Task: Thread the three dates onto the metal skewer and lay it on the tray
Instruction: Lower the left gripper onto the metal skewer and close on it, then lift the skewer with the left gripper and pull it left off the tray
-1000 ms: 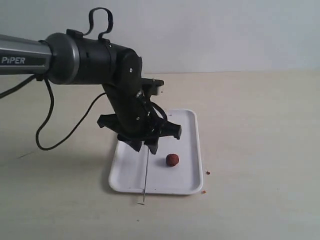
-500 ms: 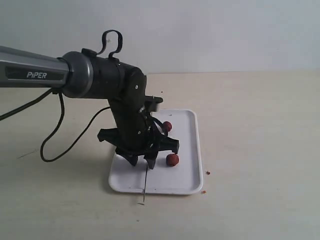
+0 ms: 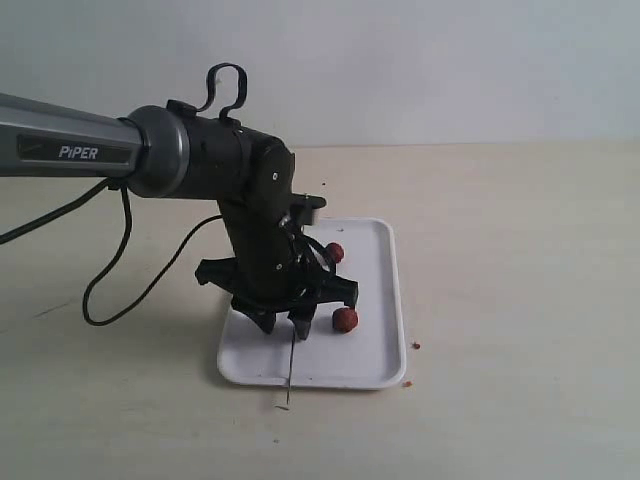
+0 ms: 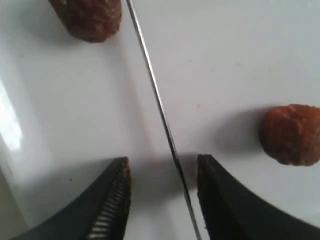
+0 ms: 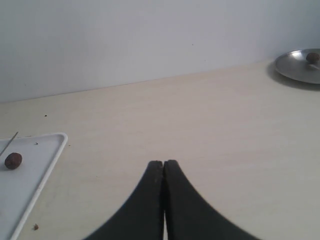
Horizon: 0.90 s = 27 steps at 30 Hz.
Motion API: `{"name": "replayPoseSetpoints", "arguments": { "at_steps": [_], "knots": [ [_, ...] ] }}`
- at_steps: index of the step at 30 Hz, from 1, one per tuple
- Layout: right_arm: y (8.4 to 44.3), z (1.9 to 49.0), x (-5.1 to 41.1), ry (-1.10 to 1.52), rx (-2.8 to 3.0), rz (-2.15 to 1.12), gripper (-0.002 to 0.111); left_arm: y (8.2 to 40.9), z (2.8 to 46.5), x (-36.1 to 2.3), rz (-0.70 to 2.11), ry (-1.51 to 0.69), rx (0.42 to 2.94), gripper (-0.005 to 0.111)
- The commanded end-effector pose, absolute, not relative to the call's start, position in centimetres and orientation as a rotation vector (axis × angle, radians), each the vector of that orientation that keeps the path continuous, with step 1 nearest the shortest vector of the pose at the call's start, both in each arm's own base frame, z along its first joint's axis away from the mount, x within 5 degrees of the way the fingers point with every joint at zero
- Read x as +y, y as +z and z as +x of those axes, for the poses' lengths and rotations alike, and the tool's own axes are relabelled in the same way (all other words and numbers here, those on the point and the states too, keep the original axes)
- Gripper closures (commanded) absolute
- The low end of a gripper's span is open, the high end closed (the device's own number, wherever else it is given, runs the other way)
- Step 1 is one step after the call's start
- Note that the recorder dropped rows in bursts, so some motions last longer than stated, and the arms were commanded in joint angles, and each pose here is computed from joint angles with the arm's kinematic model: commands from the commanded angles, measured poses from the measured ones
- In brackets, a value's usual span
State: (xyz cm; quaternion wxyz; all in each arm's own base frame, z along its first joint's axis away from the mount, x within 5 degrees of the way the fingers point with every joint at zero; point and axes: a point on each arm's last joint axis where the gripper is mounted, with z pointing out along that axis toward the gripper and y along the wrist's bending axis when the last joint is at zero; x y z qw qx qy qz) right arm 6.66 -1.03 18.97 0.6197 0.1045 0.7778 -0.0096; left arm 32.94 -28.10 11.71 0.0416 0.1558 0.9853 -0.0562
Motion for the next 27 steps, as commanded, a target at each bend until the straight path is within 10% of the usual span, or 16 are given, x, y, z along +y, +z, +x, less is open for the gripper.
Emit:
{"name": "replayPoseSetpoints", "arguments": {
  "at_steps": [1, 8, 27],
  "knots": [
    [19.0, 6.6, -1.1, -0.035, 1.777, 0.234, 0.108, 11.4, 32.8, -28.2, 0.469, -0.167, 3.029, 0.068],
    [19.0, 6.6, -1.1, -0.035, 1.777, 0.234, 0.108, 11.4, 32.7, -28.2, 0.478, -0.158, 3.039, 0.107],
    [19.0, 6.6, -1.1, -0.033, 1.776, 0.235, 0.108, 20.7, 32.3, -26.3, 0.711, -0.077, 2.795, 0.107]
  ]
}}
